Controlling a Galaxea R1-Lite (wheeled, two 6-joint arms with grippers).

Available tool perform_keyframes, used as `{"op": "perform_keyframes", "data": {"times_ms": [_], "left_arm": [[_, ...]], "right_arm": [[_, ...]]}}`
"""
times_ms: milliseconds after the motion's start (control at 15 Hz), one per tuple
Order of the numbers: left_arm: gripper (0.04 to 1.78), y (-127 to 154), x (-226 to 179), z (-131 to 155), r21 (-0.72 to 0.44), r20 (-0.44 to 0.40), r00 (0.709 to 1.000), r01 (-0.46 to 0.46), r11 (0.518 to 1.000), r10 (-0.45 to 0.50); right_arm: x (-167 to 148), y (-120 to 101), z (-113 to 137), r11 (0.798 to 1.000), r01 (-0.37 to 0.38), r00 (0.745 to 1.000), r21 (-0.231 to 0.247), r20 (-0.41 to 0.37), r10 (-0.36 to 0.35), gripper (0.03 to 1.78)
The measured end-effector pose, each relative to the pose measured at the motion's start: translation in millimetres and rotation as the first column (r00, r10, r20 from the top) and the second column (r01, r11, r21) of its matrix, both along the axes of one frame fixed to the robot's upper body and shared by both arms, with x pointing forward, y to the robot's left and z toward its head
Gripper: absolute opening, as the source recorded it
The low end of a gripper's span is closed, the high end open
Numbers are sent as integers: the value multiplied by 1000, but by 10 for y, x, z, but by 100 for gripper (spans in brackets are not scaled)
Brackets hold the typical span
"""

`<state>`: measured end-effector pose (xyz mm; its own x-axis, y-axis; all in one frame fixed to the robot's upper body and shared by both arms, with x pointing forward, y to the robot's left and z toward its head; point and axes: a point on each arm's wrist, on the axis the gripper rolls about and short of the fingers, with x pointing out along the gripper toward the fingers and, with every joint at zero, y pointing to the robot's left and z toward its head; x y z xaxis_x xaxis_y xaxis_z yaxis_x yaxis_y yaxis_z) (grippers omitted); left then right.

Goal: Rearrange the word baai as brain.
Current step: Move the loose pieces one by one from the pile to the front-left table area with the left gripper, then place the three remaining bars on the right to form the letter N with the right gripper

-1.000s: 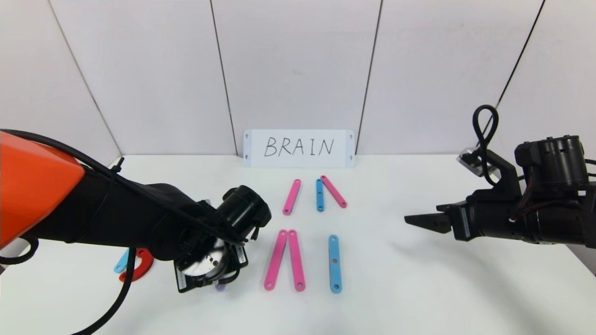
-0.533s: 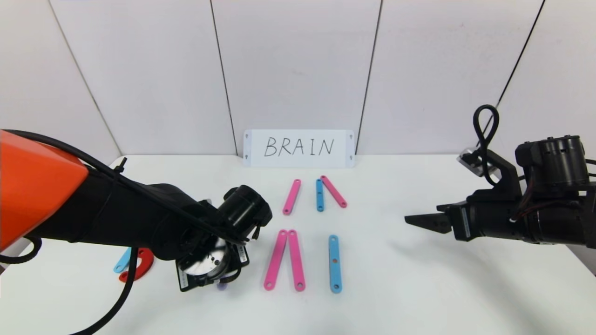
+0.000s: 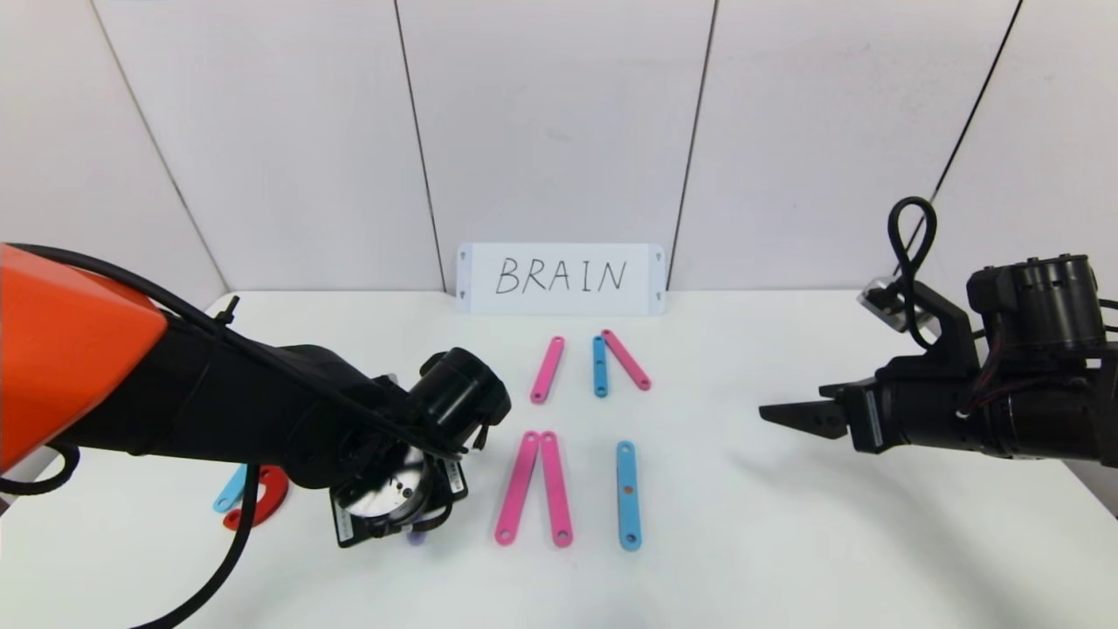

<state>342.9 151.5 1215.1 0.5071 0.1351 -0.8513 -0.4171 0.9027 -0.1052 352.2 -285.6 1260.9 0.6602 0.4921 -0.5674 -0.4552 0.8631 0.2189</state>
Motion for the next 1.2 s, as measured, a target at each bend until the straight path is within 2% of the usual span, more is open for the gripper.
{"op": "perform_keyframes", "data": {"times_ms": [200, 333, 533, 733, 867, 1200], "left_arm": [[46, -1, -1, -1, 0, 0, 1000, 1, 1000, -1], [73, -2, -2, -1, 0, -1, 1000, 2, 1000, -2], [127, -4, -4, 1, 1, 0, 1000, 4, 1000, -4], [160, -11, -8, 17, -4, 4, 1000, 7, 1000, -7], [172, -21, -15, 27, -6, 7, 1000, 11, 1000, -11], [173, -30, -39, 56, -16, 10, 1000, 20, 1000, -20]], "right_arm": [[-1, 0, -1, 1000, 0, 1000, 0, 0, 0, 173], [-1, 0, -2, 1000, -1, 1000, 0, -1, 1, 173], [-1, 0, -3, 1000, -1, 1000, 0, -1, 1, 173], [1, 0, -3, 1000, 0, 1000, 0, -1, 0, 173], [0, 0, -2, 1000, 0, 1000, 0, -1, 0, 173], [-3, 0, -2, 1000, 0, 1000, 0, -1, 0, 173]]}}
